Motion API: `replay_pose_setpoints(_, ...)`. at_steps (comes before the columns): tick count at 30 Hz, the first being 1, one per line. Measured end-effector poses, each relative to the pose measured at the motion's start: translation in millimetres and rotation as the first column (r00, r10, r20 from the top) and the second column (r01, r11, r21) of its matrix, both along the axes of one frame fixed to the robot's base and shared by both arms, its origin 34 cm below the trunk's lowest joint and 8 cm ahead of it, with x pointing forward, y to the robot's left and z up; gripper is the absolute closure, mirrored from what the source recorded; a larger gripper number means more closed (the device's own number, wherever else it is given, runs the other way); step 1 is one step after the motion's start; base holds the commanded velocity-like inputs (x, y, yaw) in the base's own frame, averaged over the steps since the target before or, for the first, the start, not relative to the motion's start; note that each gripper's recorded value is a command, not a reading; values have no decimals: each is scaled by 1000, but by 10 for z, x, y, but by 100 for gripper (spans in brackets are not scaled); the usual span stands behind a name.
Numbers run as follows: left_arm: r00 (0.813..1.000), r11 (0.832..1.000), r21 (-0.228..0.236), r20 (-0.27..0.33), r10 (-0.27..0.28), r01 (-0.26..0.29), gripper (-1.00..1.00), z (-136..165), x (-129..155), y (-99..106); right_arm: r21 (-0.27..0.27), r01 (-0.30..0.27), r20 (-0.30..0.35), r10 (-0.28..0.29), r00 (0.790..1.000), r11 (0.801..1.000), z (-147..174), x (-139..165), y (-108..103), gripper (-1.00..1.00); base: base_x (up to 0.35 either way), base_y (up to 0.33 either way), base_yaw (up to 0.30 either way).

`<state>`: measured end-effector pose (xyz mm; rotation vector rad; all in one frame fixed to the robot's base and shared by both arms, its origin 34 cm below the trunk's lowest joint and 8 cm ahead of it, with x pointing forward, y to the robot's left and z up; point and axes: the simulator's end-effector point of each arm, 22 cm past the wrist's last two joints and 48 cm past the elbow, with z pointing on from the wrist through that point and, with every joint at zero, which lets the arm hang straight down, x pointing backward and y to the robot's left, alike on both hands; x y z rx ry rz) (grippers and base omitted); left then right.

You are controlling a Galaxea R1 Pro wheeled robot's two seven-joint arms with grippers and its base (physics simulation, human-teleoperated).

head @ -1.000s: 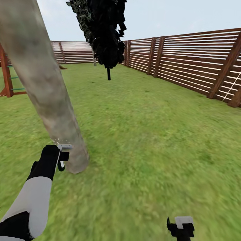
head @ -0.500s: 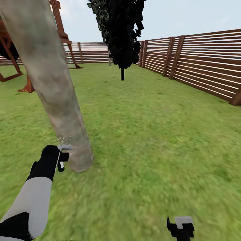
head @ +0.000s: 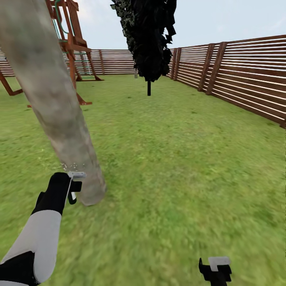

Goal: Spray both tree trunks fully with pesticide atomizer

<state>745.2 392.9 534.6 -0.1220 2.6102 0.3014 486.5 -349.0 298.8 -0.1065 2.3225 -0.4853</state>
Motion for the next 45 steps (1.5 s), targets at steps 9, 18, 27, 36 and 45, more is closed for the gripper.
replay_pose_setpoints(9,1000,1000,-2,-11,-2,2,100,-73,-60,-8,4,-2,-1,2,1000,1000,-5,1,27,-100,145,-173,222)
replay_pose_setpoints(18,995,995,-61,-61,-78,74,100,-860,-532,-411,4,-2,-1,2,1000,1000,-7,1,28,-100,2,-1,276)
replay_pose_setpoints(27,998,997,45,20,-58,57,100,-796,-397,-217,2,0,1,0,1000,1000,1,6,16,-100,196,-180,8)
replay_pose_setpoints(36,1000,999,-44,-14,7,-8,100,-1179,-705,-208,3,-1,-3,1,1000,1000,-15,-7,25,-100,174,-230,213)
replay_pose_setpoints(45,1000,999,-52,-14,6,-7,100,-1194,-702,-243,3,-1,-7,1,1000,1000,-29,-20,23,-100,178,-231,150)
